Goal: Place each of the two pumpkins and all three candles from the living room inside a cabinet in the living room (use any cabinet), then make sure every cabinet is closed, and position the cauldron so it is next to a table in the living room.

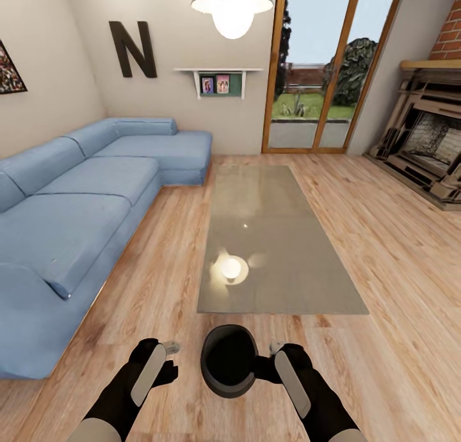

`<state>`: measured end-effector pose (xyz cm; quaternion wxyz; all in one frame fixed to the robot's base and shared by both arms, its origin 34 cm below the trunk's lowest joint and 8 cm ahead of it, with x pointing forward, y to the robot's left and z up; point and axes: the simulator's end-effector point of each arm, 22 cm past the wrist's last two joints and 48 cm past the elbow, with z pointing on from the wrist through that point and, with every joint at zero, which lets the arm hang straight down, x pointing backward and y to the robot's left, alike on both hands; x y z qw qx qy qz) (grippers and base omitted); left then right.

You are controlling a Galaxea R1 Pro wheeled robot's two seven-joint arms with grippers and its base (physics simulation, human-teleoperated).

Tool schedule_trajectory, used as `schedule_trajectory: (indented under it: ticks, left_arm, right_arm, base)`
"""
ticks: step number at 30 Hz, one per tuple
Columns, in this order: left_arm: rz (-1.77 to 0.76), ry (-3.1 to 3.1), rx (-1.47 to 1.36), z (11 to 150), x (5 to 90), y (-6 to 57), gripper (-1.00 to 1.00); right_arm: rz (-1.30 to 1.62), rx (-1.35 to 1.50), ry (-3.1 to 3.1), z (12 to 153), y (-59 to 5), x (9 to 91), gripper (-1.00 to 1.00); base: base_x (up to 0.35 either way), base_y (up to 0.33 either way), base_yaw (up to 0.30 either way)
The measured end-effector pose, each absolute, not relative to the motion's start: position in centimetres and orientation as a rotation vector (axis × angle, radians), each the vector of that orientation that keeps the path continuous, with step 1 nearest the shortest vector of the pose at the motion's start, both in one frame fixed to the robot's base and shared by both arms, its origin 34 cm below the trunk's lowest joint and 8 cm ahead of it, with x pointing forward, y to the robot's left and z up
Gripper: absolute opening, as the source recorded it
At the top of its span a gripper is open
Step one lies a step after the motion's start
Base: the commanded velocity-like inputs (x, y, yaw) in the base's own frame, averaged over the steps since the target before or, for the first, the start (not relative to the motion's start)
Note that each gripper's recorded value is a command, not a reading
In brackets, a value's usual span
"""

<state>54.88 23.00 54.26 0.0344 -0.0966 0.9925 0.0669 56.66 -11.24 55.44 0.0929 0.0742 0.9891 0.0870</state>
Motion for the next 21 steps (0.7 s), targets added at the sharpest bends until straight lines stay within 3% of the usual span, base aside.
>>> schedule_trajectory:
  ticks: [21]
  left_arm:
    - [0.218,3.065,-0.293,57.5,54.7,23.1,1.0]
  right_arm:
    - [0.234,0.22,3.026,56.7,-11.5,53.8,1.0]
  base:
    - [0.0,0.0,0.0]
